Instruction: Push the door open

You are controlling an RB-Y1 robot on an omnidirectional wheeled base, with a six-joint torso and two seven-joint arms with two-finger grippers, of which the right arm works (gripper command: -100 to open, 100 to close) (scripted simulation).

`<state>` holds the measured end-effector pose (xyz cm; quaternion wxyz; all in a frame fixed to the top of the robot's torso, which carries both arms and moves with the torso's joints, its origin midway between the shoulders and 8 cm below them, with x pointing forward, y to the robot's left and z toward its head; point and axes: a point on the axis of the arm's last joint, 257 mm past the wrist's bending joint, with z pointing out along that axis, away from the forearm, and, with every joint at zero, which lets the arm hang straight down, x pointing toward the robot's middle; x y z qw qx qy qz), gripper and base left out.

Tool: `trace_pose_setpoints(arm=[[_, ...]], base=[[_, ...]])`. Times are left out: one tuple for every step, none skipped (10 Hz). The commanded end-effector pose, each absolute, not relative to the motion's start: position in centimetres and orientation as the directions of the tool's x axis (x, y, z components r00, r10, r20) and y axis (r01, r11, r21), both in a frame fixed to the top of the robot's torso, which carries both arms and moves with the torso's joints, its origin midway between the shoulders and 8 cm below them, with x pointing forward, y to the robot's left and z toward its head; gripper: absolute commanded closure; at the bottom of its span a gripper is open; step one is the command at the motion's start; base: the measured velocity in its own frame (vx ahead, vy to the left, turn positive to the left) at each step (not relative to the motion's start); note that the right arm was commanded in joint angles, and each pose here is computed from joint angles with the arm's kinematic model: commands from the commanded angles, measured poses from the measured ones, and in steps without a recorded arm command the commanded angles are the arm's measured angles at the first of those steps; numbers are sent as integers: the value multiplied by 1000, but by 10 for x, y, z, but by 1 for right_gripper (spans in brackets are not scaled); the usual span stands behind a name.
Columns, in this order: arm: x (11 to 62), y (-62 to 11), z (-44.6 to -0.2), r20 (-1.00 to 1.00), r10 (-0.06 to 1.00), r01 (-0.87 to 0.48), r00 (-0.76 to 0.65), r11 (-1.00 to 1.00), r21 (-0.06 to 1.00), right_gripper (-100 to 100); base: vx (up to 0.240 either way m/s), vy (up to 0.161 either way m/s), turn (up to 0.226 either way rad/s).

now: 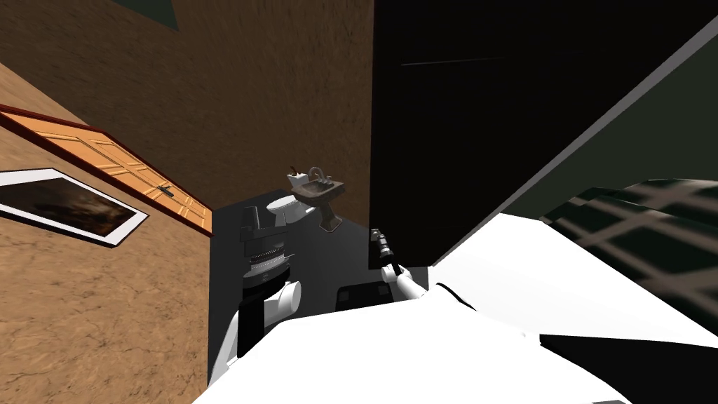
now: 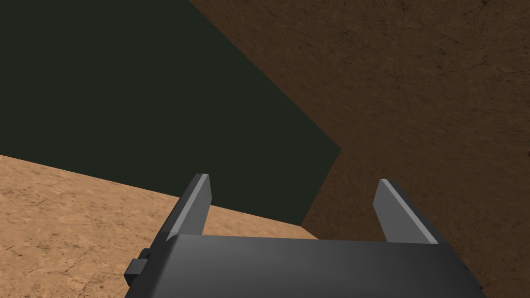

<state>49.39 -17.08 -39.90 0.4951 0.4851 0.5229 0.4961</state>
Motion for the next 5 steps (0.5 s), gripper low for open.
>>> trace_pose_setpoints(arm=[[498, -191, -393, -43, 999, -1, -4, 43, 999, 100], [495, -192, -399, -47, 999, 14, -3, 47, 999, 100], [498, -191, -393, -43, 999, -1, -4, 43, 999, 100], [498, -191, -393, -43, 999, -1, -4, 43, 999, 100], [499, -210, -392, -47, 998, -1, 35, 48, 999, 100]], base=[[149, 88, -67], [126, 66, -27], [66, 25, -13], [18, -2, 13], [115, 71, -94]])
